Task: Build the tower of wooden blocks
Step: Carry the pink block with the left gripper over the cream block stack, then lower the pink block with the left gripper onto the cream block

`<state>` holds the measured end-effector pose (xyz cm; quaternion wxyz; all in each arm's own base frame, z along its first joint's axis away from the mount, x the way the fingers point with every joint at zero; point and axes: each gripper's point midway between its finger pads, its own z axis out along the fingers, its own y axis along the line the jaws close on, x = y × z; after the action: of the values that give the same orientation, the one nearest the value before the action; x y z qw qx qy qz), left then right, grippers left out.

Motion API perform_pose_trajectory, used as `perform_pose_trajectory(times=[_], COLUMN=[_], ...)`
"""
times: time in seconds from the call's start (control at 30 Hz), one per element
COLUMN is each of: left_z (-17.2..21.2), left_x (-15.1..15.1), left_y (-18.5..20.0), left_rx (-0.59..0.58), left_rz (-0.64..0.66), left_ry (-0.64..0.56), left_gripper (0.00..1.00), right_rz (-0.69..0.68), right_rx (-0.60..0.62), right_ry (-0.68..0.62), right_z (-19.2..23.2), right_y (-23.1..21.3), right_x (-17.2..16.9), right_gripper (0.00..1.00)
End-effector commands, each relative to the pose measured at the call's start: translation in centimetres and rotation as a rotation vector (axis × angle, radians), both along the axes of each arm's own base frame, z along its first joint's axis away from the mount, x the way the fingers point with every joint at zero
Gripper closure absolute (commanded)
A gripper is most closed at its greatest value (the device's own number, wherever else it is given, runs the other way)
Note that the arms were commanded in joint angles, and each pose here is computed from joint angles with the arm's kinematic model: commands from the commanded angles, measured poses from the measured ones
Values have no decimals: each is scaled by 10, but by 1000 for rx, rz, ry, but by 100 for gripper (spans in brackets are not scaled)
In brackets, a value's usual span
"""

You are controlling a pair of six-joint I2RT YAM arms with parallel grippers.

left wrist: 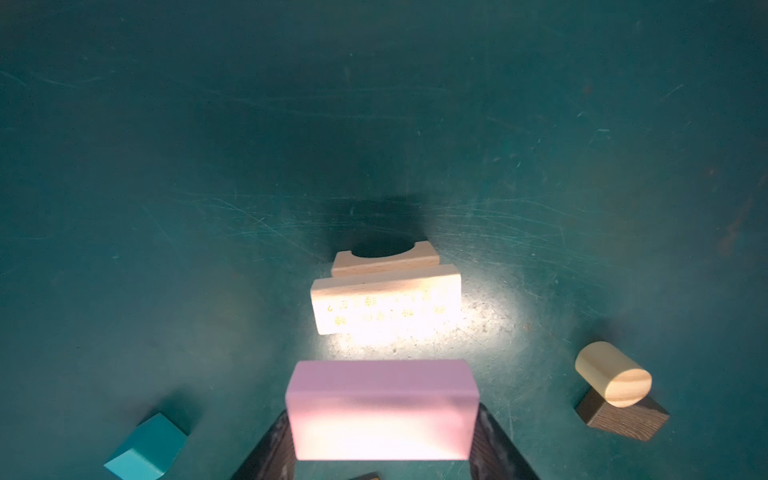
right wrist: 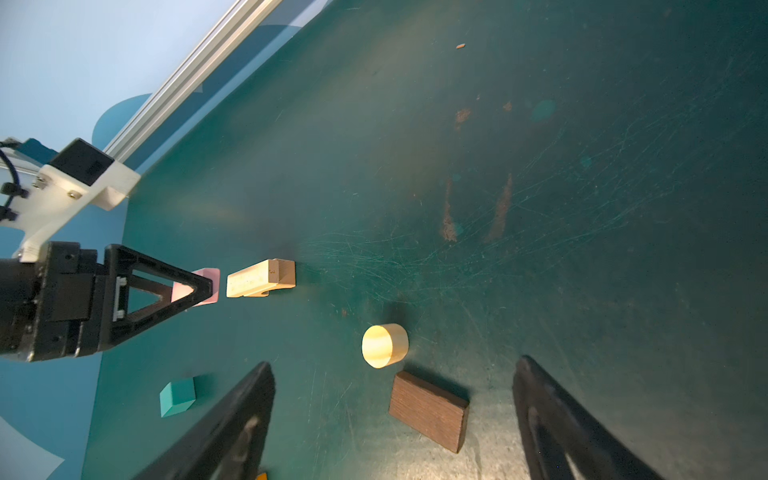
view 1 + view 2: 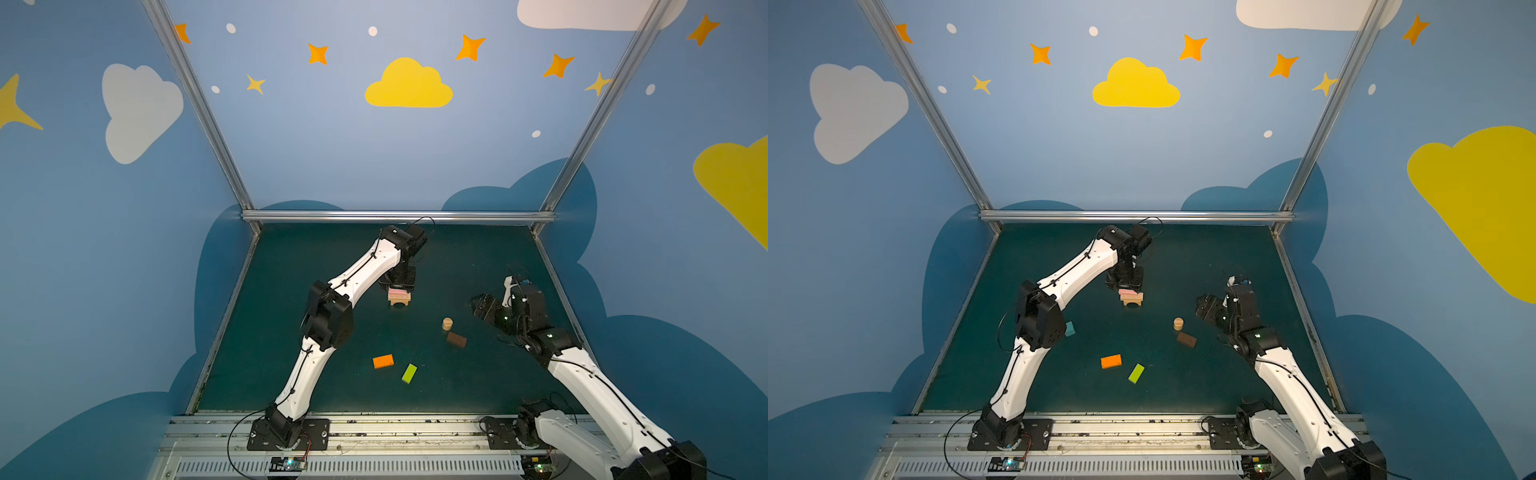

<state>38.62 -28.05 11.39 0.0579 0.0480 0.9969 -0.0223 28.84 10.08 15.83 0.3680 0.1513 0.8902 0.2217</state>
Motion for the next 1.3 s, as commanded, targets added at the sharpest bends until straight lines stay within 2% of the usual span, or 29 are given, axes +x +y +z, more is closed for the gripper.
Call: perform_pose_trajectory(times=[0.0,0.37,1.27], left_z=[-12,-28,-37], left_x=[-3,3,16], left_y=[5,-1,-1], left_rx=[38,34,17], left_rz=[10,35,90], left_ry=[28,46,46], left_gripper=[68,68,66], right_rz=[9,5,-3], right_rx=[-1,1,7], right_ry=[-6,-4,3], right_z=[0,0,-3], right_y=[-1,-3,-6], right_x=[-2,-1,-1], right_gripper=[12,12,12])
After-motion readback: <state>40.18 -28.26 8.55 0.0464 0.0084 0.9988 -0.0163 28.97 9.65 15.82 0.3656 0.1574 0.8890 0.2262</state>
